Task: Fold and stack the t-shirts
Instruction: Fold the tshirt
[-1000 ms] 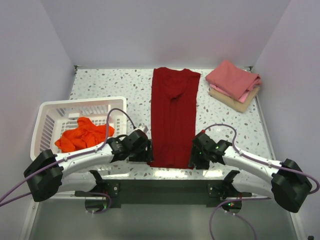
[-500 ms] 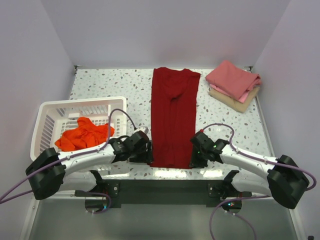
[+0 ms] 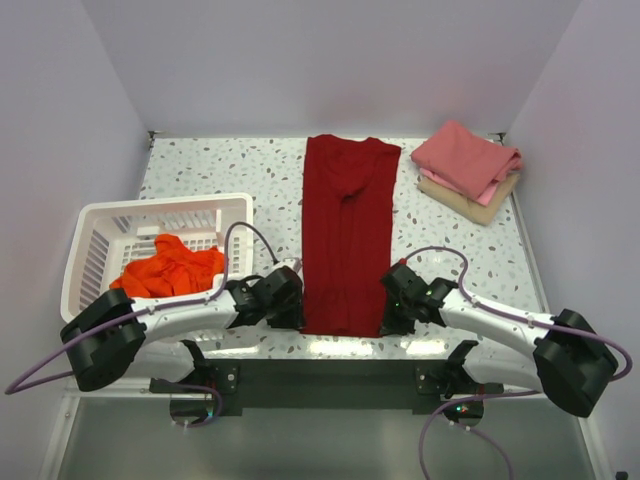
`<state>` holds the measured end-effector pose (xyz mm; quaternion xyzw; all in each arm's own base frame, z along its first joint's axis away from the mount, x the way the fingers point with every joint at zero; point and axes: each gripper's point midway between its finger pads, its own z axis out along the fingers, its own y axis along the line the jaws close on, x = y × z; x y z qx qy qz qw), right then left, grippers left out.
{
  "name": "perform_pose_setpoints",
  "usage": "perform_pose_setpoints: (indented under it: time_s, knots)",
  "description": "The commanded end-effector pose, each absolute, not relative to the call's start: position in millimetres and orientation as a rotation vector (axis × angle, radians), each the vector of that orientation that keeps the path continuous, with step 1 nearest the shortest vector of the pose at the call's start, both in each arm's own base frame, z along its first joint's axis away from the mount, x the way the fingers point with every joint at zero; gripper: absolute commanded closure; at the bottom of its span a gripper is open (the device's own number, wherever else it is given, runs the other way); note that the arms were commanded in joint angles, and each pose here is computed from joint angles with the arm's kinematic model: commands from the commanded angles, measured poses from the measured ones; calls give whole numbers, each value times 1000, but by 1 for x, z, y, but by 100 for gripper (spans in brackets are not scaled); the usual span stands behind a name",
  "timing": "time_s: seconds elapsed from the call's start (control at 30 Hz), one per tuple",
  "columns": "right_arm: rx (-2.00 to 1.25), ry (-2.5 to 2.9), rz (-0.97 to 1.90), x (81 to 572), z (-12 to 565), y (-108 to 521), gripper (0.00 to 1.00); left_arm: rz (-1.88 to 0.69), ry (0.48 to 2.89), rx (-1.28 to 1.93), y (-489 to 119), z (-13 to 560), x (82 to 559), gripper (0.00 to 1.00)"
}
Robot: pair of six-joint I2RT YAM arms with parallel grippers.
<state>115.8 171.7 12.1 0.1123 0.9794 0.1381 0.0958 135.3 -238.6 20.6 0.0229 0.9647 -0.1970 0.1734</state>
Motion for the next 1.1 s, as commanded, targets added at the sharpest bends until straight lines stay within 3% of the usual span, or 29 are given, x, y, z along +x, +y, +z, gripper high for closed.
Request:
perform_pose_setpoints:
  time_s: [0.0, 0.07, 0.27, 0.63, 1.07]
  knots:
    - [316, 2888, 372, 120, 10, 171, 91, -625, 2724, 50, -247, 18, 132, 64]
    - [310, 2889, 372, 121, 11, 172, 99, -663, 2724, 56, -251, 19, 130, 72]
    - [291, 2893, 372, 121, 16, 173, 100, -750, 2747, 37, -260, 25, 117, 99]
    - [288, 2857, 375, 124, 41, 170, 100, -863, 2751, -82, -260, 41, 98, 100]
    - [212, 2780, 275, 166, 84, 184, 100, -806, 2679, -86, -280, 89, 143, 100]
